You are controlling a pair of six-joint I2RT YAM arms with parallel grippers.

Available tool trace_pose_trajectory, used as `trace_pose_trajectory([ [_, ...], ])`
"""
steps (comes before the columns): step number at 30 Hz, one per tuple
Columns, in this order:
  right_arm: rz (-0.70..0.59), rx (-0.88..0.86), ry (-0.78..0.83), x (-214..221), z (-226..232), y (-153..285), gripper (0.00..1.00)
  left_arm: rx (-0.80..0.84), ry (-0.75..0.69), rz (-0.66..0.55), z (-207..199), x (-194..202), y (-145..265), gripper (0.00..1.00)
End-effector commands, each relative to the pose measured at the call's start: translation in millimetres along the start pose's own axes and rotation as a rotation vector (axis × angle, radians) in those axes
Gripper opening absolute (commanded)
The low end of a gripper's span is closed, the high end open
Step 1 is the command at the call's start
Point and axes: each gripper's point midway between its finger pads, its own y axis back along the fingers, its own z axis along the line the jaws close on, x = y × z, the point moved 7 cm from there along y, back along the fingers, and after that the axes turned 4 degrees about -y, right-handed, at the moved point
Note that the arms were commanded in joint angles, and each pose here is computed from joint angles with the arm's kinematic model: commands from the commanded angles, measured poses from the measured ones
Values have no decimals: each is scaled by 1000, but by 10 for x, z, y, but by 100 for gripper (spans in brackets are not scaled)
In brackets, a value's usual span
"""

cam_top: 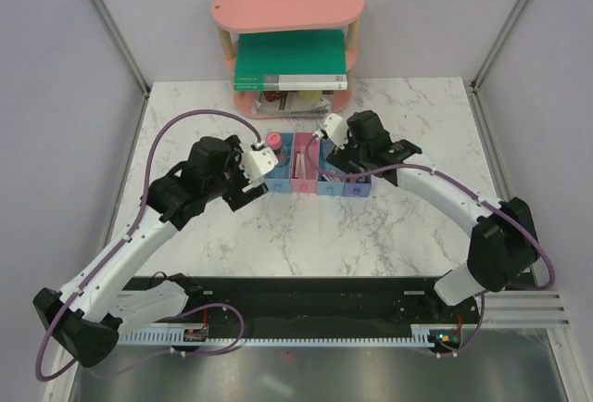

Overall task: Sort the stationery into containers
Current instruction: Move the storage box to the center of the board, then reset both arms

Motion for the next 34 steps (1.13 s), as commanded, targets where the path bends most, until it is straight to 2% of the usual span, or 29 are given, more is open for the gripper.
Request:
trace_pose_trajectory([
  [1,-116,13,-83,-162,-246,476,98,-13,46,-22,121,-185,-202,100],
  [6,-204,5,-210,-47,-425,722,98,-30,81,-30,219,-322,-342,100],
  [9,-232,-59,-299,39,-442,882,98,8,114,-68,205,-401,-358,100],
  [10,-271,-97,-320,21,-426,980,98,66,123,-114,141,-447,-352,100],
  [13,-294,-132,-393,96,-469,1180,98,160,211,-212,59,-516,-237,100],
  [14,-287,-145,-411,139,-460,1225,98,173,293,-219,66,-501,-216,100],
  [17,-284,-144,-446,247,-497,1416,98,174,423,-249,91,-447,-93,100],
  [19,-276,-146,-463,314,-505,1483,98,119,450,-253,114,-383,21,100],
  [23,-251,-160,-486,435,-437,1466,98,33,451,-190,0,-83,78,100],
  [25,-239,-173,-492,484,-387,1414,98,-4,429,-196,-62,29,122,100],
  [34,-273,-195,-506,407,-403,1381,98,-6,410,-235,-126,68,193,100],
])
